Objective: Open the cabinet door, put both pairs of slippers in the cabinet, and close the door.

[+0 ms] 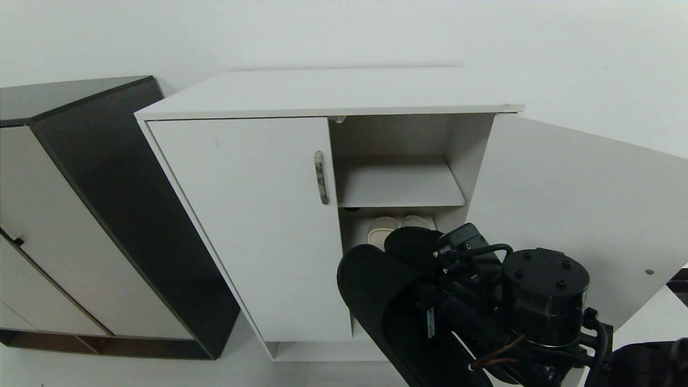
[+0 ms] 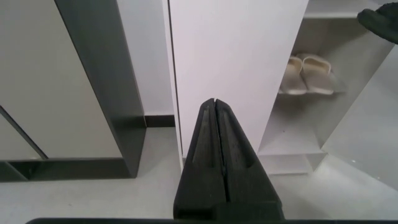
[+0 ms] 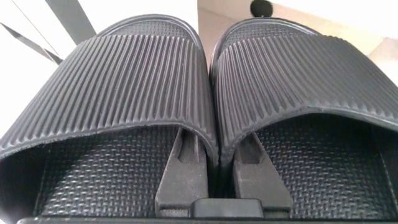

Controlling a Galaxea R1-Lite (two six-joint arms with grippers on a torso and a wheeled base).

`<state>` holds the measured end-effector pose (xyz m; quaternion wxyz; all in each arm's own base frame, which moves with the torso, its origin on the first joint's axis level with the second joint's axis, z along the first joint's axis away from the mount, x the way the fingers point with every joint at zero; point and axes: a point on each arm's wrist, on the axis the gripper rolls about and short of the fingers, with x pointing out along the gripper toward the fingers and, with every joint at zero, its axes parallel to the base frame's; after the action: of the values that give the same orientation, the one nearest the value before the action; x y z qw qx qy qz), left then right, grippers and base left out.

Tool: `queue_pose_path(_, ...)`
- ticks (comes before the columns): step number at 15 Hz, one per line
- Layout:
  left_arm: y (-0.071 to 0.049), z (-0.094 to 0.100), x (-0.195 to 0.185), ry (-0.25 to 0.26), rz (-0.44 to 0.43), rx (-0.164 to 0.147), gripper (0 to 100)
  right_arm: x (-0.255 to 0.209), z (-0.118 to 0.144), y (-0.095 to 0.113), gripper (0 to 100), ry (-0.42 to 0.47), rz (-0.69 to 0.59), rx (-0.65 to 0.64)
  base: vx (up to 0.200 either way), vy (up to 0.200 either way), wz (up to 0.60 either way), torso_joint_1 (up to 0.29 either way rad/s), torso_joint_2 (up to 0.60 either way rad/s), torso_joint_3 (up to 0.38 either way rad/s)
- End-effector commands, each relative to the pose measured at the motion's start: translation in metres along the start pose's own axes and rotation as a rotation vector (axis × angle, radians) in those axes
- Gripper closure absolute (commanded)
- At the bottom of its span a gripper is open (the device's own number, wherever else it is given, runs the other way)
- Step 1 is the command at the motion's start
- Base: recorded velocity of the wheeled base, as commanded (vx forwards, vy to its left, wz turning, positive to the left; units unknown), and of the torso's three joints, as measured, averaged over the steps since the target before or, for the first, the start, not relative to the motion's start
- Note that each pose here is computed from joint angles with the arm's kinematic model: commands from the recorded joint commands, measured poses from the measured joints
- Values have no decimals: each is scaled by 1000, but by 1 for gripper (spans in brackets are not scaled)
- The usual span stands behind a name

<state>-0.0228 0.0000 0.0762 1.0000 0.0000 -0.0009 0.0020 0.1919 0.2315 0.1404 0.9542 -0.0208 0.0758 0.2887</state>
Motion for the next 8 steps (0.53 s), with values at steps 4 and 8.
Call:
queue_pose_path(4, 0, 0, 0, 0, 1, 0, 100, 1, -1, 0, 100, 5, 0, -1, 0, 0, 0, -73, 439, 371)
queue_pose_path(8, 0, 0, 0, 0, 1, -2, 100, 0, -3, 0, 100, 9, 1, -3, 0, 0, 0, -22, 337, 312)
